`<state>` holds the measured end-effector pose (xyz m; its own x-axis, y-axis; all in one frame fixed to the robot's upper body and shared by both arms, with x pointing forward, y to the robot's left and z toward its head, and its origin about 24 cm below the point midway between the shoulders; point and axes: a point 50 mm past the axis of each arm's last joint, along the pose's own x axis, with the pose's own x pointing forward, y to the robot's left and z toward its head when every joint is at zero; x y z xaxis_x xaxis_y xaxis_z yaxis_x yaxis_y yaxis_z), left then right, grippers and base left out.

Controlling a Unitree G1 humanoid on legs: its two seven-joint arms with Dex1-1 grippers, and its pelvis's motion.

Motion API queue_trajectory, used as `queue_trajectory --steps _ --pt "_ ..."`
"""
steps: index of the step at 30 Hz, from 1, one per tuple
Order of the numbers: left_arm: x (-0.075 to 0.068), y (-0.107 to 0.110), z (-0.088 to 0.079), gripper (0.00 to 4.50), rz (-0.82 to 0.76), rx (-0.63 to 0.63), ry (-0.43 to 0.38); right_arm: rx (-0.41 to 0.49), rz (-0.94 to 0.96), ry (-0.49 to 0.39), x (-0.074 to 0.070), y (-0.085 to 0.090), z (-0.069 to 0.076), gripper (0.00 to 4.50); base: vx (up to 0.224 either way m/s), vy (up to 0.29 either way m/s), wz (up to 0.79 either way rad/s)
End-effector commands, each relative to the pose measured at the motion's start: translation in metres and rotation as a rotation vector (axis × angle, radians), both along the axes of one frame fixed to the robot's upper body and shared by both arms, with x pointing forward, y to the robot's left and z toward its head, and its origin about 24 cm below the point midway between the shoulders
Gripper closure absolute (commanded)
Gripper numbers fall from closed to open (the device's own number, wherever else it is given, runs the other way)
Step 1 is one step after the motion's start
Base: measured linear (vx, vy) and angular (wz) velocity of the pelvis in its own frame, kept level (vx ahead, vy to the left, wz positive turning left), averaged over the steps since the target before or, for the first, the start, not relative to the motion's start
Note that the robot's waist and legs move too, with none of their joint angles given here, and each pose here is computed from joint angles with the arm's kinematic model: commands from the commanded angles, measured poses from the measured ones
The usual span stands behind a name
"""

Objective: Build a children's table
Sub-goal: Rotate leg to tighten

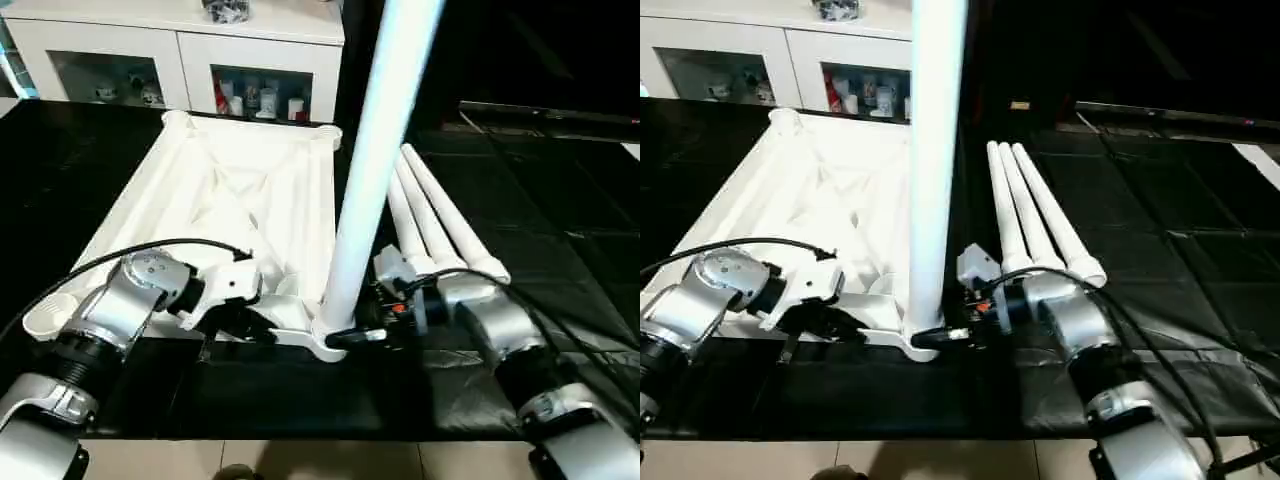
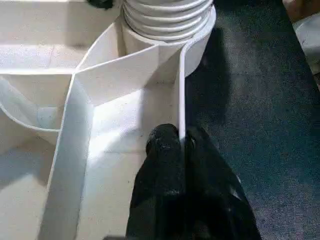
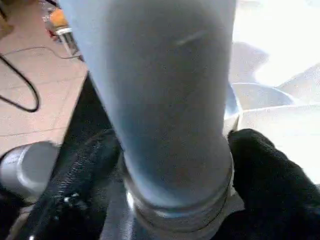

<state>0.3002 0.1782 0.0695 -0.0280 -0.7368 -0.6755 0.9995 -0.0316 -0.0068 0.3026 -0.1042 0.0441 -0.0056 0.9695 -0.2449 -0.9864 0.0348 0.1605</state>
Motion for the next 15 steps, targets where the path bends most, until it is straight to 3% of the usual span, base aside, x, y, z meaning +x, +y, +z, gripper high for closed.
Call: queue_trajectory --steps 1,14,15 --pt "0.0026 -0.0054 0.0033 4.5 -0.031 0.02 -0.014 0.001 -0.039 -0.021 0.0016 -0.0052 -0.0002 0.92 0.0 0.0 0.0" --pt "0.0044 -0.0061 0.0038 4.5 -0.04 0.025 -0.012 0.003 -0.075 0.001 -0.001 -0.0042 -0.0078 0.92 0.0 0.0 0.0" --pt "0.0044 -0.0062 0.0037 4.5 -0.04 0.025 -0.012 0.002 -0.076 0.0 -0.0011 -0.0043 -0.0082 1.18 0.0 0.0 0.0"
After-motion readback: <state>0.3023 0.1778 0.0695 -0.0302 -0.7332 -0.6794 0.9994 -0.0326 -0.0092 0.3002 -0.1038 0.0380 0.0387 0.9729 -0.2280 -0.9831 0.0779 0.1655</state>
